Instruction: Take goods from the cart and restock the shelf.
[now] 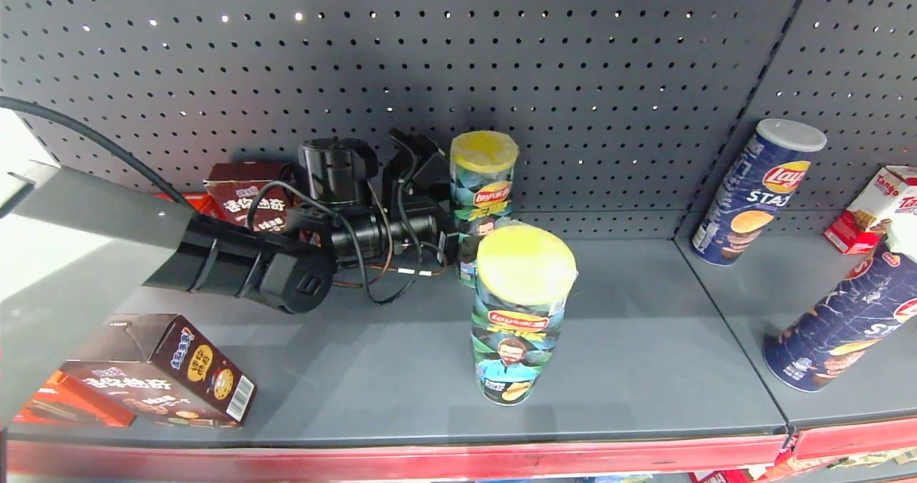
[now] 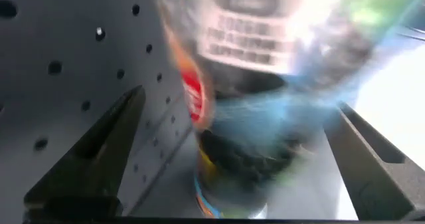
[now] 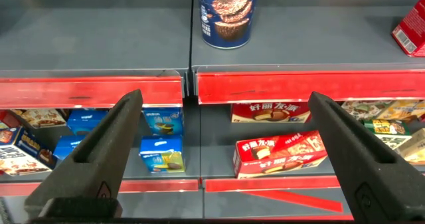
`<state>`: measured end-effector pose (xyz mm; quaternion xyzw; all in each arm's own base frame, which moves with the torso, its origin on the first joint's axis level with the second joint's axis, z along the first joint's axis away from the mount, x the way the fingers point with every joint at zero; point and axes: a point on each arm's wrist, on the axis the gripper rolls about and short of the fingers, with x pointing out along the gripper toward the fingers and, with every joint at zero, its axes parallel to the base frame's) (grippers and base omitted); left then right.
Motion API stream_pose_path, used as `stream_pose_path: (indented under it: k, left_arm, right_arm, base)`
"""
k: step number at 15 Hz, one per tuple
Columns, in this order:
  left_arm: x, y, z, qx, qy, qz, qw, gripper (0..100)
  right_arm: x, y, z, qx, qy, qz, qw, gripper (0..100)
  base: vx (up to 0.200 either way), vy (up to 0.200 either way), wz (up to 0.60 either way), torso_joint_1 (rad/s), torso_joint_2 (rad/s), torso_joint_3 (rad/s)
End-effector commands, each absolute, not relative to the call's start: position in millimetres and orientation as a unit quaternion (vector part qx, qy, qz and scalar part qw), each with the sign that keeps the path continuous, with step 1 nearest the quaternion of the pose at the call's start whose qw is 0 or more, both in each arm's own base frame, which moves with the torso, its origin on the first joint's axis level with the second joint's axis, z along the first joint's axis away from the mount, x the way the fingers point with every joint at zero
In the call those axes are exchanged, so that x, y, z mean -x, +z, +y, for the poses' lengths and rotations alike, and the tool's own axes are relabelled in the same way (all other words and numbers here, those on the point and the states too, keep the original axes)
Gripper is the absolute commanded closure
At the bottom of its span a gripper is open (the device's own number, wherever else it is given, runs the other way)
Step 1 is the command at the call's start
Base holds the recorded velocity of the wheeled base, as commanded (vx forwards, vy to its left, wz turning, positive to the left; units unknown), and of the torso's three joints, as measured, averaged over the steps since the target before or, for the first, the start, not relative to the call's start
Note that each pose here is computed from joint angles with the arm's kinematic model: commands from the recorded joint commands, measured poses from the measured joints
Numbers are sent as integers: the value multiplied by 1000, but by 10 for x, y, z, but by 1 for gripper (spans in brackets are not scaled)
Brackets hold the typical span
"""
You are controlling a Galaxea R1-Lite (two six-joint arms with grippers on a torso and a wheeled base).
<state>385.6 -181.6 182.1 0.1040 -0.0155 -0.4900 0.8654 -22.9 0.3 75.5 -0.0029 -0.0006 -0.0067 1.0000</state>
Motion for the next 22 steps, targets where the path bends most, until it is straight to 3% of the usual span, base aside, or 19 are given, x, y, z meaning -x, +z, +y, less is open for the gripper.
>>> stream_pose_path:
  k: [1,4,7,11,22]
  left_arm:
    - [-3661,2023,-1697,-106,-487,-20,867,0]
    - [-3466,2190,-1614,-108,-475,-7,873,0]
    - [-3421,2204,-1593,-121,-435,3,892,0]
    - [-3417,2081,-1519,-185,-391,31,901,0]
    - [-3555,1972,-1552,-198,-332,47,921,0]
  right_arm:
    - [228,755,3,3,-7,0,1000,0]
    - [228,755,3,3,-7,0,1000,0]
    - [228,755,3,3,-7,0,1000,0]
    - [228,755,3,3,-7,0,1000,0]
    - [228,755,3,3,-7,0,1000,0]
  base:
    - [0,0,0,0,0,0]
    - [0,0,0,0,0,0]
    - [0,0,0,0,0,0]
    - [0,0,0,0,0,0]
    - [0,0,0,0,0,0]
